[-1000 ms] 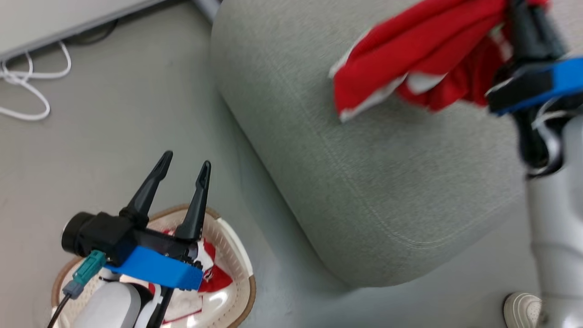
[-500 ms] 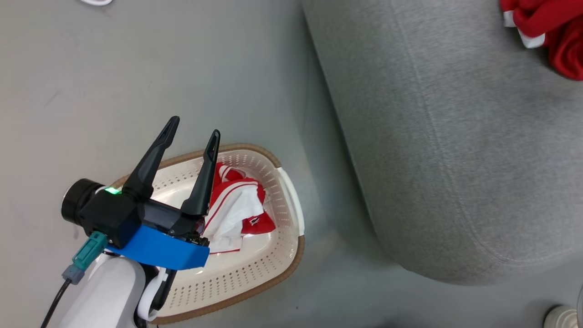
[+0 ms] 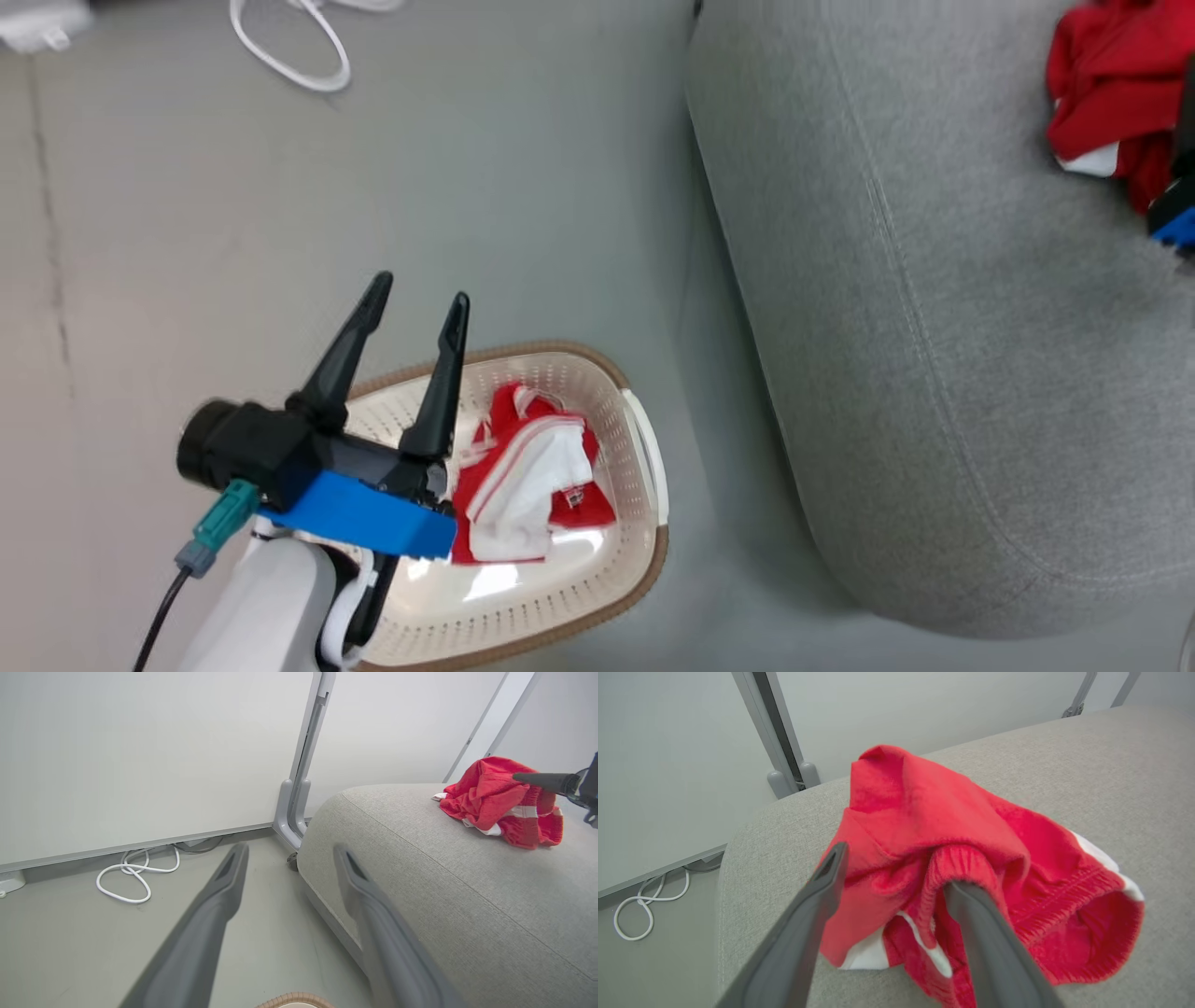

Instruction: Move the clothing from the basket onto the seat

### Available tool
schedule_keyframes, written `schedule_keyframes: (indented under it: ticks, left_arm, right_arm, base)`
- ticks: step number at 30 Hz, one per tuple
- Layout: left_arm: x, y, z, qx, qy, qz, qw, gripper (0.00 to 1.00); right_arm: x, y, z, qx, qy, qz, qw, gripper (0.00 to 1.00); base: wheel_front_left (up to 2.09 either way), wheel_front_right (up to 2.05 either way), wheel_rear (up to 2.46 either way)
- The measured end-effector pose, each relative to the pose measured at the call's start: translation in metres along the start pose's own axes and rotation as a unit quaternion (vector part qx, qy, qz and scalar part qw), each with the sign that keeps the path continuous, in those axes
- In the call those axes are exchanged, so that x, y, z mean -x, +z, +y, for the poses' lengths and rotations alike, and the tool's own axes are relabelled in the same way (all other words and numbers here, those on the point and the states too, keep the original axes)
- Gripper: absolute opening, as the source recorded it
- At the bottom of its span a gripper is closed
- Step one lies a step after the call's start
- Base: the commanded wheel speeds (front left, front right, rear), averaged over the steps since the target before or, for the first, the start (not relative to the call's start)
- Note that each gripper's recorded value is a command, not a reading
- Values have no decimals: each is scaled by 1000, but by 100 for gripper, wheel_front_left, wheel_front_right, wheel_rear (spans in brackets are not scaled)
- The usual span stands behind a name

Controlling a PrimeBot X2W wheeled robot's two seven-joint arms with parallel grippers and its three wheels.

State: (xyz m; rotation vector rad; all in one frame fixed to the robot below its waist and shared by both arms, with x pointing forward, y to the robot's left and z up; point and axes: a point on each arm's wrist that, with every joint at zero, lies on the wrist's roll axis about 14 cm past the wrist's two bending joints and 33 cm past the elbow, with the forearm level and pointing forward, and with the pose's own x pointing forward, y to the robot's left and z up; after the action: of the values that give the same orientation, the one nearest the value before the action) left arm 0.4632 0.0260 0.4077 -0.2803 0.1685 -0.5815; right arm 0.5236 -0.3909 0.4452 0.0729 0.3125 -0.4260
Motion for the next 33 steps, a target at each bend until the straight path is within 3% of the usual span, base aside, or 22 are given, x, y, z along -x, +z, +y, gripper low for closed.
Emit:
schedule_keyframes:
  ticks: [7,18,29,33]
  left_arm:
    - [27,34,-5,1,35,-35,999,100]
    - [80,58,-14,-5,80,-66,995,100]
    - [105,63,-13,-1,106,-82,991,100]
    - [111,65,-7,-3,119,-86,989,100]
  right_arm:
    - [47,-16,14,-9,31,9,999,100]
    - [129,-47,3,-20,49,-2,999,100]
    - [169,-91,-5,-3,39,49,998,100]
    - [176,-87,9,9,56,37,998,100]
  base:
    - [0,0,0]
    - [0,0,0]
    - [0,0,0]
    - [0,0,0]
